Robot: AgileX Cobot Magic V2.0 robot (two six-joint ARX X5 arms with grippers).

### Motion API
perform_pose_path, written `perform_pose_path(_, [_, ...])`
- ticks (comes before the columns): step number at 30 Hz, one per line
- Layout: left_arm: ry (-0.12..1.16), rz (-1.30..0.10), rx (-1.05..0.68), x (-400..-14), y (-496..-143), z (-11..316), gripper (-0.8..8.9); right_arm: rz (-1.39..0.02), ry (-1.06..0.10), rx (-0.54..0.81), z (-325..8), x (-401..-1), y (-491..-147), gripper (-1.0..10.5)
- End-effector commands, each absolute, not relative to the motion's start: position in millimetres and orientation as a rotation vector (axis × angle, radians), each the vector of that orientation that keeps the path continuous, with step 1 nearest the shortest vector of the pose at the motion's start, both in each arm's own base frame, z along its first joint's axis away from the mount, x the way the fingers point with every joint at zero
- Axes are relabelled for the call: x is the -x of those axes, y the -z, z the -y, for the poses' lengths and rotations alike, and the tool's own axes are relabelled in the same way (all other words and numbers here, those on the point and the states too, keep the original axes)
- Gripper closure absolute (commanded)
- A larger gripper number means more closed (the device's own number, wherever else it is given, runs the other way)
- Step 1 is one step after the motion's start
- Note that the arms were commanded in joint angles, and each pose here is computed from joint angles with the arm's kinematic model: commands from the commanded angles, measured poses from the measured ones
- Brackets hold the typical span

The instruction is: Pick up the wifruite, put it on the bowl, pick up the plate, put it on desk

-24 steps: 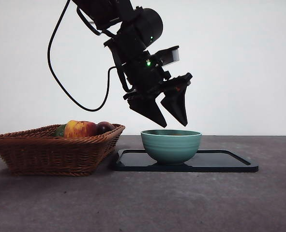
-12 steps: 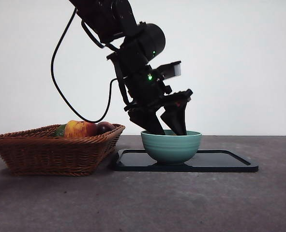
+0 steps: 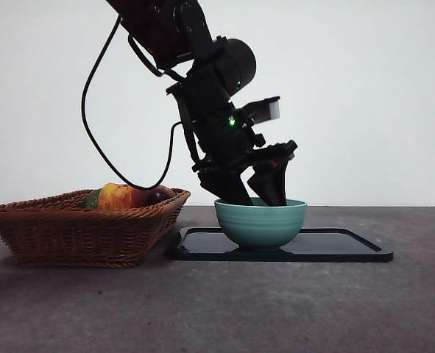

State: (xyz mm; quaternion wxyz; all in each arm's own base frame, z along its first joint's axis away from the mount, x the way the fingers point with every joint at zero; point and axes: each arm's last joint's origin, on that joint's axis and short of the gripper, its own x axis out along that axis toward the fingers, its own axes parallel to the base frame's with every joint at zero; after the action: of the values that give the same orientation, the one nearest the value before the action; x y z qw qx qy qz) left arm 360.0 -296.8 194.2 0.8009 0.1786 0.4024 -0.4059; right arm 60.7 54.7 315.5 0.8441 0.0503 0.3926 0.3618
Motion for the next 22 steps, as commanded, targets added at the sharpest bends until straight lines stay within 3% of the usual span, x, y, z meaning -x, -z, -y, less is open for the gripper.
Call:
perform_pose_path(1, [0.883, -0.859, -0.399, -361.2, -187.7, 305.5, 5.07, -0.819, -0.772, -0.111, -55.4, -60.6, -318.4, 7.6])
perform_pose_path(8, [0.876, -0.86, -0.405, -360.5, -187.6, 306.1, 6.38, -0.819, -0.772, -0.111, -55.4, -60.6, -318.4, 7.6])
perform_pose_path(22, [0.871, -0.837, -0.393, -359.9, -200.7, 303.1, 6.68, -0.817, -0.765, -0.109, -55.2, -60.7, -318.3, 7.6])
